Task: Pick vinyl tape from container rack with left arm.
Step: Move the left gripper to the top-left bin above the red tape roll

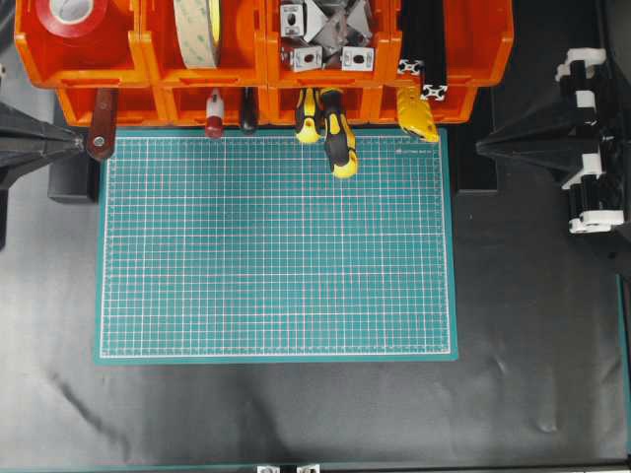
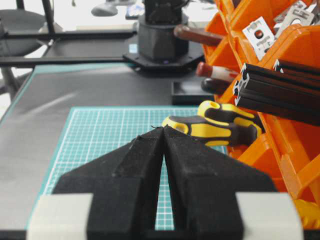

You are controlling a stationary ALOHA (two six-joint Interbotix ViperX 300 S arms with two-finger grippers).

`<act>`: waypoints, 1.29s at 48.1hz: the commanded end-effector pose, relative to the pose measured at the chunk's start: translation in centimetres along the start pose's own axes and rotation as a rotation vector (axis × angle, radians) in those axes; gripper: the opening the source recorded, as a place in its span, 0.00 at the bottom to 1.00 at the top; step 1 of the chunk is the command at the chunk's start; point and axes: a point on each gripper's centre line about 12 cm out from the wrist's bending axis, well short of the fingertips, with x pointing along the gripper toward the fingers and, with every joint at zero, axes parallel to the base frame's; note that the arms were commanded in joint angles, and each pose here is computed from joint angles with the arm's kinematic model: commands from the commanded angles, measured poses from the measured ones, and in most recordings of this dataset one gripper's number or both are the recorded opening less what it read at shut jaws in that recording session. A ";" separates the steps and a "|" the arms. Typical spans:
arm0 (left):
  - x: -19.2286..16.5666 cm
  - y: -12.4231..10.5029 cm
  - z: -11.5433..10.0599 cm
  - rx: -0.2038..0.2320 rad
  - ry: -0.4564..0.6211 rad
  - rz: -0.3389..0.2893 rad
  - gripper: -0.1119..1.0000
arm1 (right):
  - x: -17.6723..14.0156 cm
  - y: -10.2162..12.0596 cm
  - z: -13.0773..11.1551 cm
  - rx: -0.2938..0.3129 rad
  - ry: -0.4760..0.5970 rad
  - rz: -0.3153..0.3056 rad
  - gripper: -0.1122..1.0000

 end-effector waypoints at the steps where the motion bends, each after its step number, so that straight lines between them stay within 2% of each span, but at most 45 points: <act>1: 0.4 0.1 2.5 0.037 -0.029 0.001 0.15 | 0.2 0.0 1.2 0.011 -0.031 0.000 0.12; 4: 0.5 0.3 3.7 0.035 -0.013 0.011 0.15 | 0.2 0.0 1.4 0.015 -0.044 0.001 0.14; 8: 0.8 0.5 5.5 0.037 0.022 0.024 0.10 | 0.1 0.0 1.7 0.026 -0.074 0.000 0.11; 26: 1.1 2.3 16.4 0.050 0.192 0.124 0.10 | 0.2 0.0 2.0 0.032 -0.098 0.002 0.11; 31: 1.7 2.8 17.9 0.052 0.284 0.148 0.10 | 0.2 0.0 2.0 0.034 -0.097 0.001 0.11; 41: 3.0 4.1 17.7 0.056 0.592 0.196 0.10 | 0.2 0.0 1.9 0.034 -0.092 0.001 0.11; 48: 3.4 5.1 17.5 0.058 0.747 0.230 0.10 | 0.1 0.0 1.9 0.033 -0.092 0.003 0.11; 53: 4.2 5.4 16.8 0.087 0.849 0.215 0.10 | 0.1 0.2 1.9 0.033 -0.092 0.009 0.11; 58: 5.0 5.6 15.7 0.135 0.972 0.178 0.10 | 0.2 0.4 1.9 0.032 -0.090 0.023 0.11; 62: 5.5 5.7 15.2 0.154 1.042 0.156 0.11 | 0.2 0.7 1.9 0.031 -0.088 0.033 0.11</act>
